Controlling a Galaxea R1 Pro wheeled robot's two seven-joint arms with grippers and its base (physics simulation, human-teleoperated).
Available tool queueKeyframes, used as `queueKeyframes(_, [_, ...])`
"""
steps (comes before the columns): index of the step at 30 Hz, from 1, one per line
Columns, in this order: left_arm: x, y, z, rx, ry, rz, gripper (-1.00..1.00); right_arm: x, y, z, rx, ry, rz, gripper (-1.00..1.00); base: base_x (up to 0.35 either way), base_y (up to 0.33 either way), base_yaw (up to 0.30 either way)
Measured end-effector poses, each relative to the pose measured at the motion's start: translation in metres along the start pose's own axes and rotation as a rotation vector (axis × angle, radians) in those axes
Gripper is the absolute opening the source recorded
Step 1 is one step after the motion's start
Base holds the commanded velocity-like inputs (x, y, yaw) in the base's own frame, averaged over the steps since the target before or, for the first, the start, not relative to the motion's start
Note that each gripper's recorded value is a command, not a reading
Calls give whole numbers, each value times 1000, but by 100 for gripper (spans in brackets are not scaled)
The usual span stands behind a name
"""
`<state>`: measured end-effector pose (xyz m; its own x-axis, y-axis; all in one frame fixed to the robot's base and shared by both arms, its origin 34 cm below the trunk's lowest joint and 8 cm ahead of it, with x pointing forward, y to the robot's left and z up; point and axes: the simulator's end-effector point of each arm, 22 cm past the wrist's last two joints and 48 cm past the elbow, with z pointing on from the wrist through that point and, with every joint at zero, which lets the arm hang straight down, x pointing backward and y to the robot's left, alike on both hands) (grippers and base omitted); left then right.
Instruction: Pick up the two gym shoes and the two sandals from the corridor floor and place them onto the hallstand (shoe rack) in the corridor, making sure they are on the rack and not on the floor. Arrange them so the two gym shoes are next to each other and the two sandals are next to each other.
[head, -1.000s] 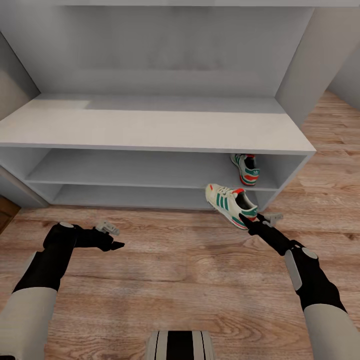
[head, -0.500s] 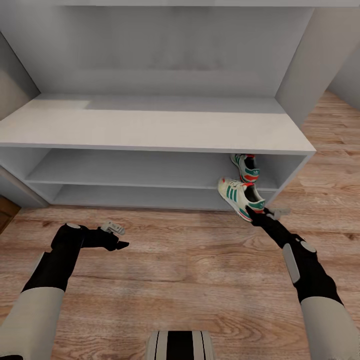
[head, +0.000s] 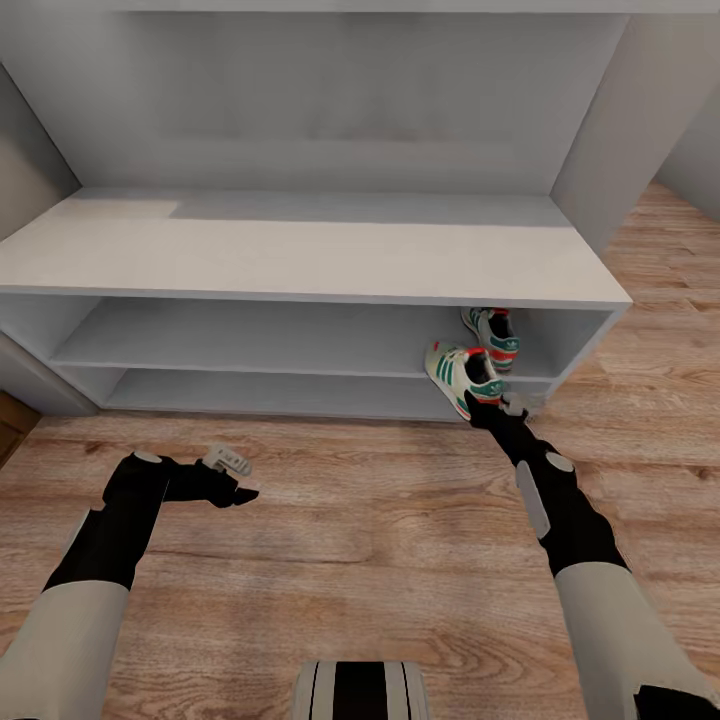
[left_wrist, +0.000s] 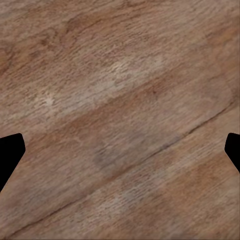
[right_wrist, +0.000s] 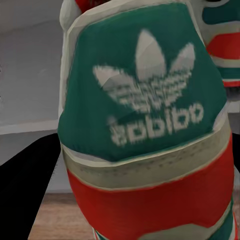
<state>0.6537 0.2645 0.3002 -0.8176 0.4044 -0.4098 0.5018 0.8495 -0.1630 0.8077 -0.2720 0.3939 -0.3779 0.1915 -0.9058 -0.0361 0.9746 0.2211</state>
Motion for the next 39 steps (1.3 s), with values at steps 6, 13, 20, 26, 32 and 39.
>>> queueKeyframes(6, [1,-1,1,2,1,1,100,4,33,8,-10,10,-26,-100,0,0,0])
queueKeyframes(13, [2,-1,1,1,1,1,100,11,75,13,-21,16,3,-100,0,0,0])
queueKeyframes(20, [4,-1,1,2,2,0,100,6,86,19,7,11,23,-100,0,0,0])
queueKeyframes(26, [6,-2,2,5,5,-1,100,-1,76,22,77,1,27,-100,0,0,0])
queueKeyframes(32, [6,-5,2,14,-2,-8,100,-3,66,22,127,-8,31,-100,0,0,0])
queueKeyframes(39, [2,-9,2,31,-20,-20,100,-6,63,22,142,-14,35,-100,0,0,0])
